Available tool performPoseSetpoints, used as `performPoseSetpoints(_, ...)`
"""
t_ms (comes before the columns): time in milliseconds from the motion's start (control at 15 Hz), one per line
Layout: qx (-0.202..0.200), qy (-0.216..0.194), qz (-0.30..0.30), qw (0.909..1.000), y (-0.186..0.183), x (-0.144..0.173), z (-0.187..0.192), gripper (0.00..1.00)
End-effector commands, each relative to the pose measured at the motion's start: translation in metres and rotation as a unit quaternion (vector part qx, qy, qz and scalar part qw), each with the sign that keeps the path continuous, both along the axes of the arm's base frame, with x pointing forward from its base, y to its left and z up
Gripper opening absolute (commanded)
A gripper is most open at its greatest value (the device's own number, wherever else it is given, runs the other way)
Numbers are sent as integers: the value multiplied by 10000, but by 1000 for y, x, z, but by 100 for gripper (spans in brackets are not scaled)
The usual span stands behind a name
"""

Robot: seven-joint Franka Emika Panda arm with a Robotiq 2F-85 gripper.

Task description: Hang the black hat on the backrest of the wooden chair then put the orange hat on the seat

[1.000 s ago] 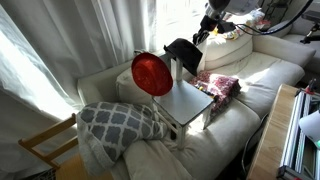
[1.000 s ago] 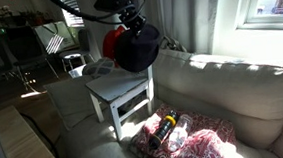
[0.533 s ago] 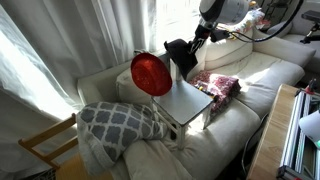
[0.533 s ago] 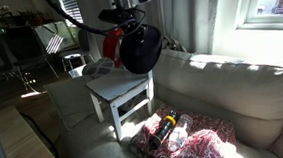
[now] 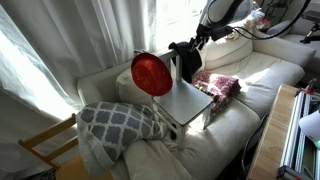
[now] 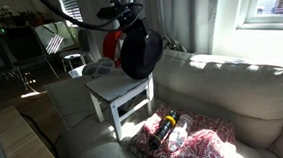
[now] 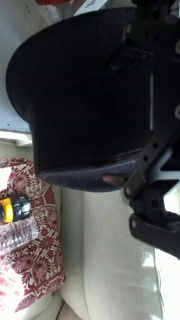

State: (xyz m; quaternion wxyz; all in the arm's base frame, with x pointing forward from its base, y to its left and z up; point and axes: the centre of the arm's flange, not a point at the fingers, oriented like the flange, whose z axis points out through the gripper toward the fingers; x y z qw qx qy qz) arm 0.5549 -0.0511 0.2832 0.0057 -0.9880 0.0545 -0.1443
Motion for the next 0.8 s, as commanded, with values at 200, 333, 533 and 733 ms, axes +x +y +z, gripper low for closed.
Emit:
performPoseSetpoints(200, -64, 434, -21, 9990, 44, -46, 40, 100)
performPoseSetpoints(333, 111, 586, -102, 9982, 69, -57, 53, 100)
performPoseSetpoints(533, 319, 774, -154, 9964, 120, -70, 64, 100)
performPoseSetpoints(733, 644, 915, -157, 9936, 176, -74, 68, 100)
